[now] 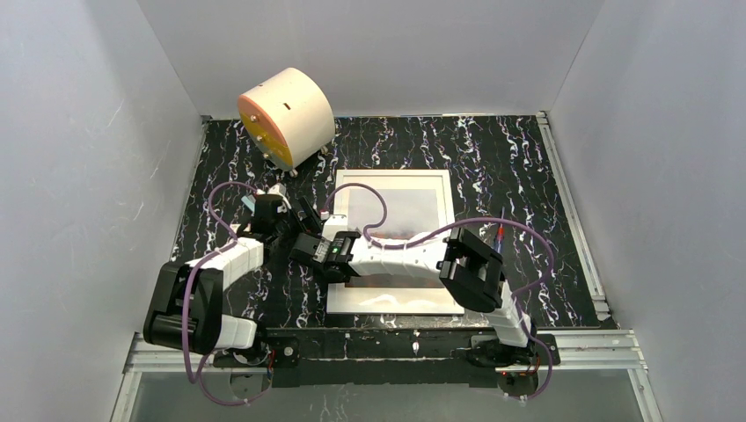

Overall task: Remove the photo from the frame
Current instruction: Turn over the photo frame at the center of the board.

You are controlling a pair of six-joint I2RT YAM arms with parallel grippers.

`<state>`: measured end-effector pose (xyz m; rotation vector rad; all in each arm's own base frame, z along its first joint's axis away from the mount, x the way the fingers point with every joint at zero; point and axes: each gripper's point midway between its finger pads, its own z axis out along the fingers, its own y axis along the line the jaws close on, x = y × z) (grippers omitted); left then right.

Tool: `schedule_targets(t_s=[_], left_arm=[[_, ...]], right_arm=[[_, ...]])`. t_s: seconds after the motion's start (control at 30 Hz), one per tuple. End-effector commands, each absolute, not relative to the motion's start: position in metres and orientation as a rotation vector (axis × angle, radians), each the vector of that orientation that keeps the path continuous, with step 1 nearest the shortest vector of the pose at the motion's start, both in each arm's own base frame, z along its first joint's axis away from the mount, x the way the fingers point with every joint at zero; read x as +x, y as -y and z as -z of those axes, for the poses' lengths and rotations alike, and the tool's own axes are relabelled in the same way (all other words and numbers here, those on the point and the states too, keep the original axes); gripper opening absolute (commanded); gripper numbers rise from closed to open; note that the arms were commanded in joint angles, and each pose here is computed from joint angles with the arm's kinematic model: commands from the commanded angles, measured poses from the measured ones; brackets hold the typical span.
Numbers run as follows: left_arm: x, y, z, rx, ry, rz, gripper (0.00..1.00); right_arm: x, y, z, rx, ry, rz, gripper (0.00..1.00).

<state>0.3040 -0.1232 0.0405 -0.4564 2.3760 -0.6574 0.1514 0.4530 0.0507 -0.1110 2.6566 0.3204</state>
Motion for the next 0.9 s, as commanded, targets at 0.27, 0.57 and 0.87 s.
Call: schedule_targets(t_s=[0.27,0.57,0.87], left_arm=[[0.295,0.114,-0.025,-0.477,-2.457,0.571,0.97],[0.294,0.109,-0.023,-0.493,-2.464,0.534,0.97],[0.295,0.110,-0.024,-0.505,-2.471,0.548,0.97]], right_arm=[[0.158,-0.441,-0.037,-0.094,-2.646,-0.134,0.49],[0.162,-0.446,-0.035,-0.114,-2.636,-0.107,0.41],[0.164,-0.449,-0.034,-0.150,-2.605,-0.051,0.32]])
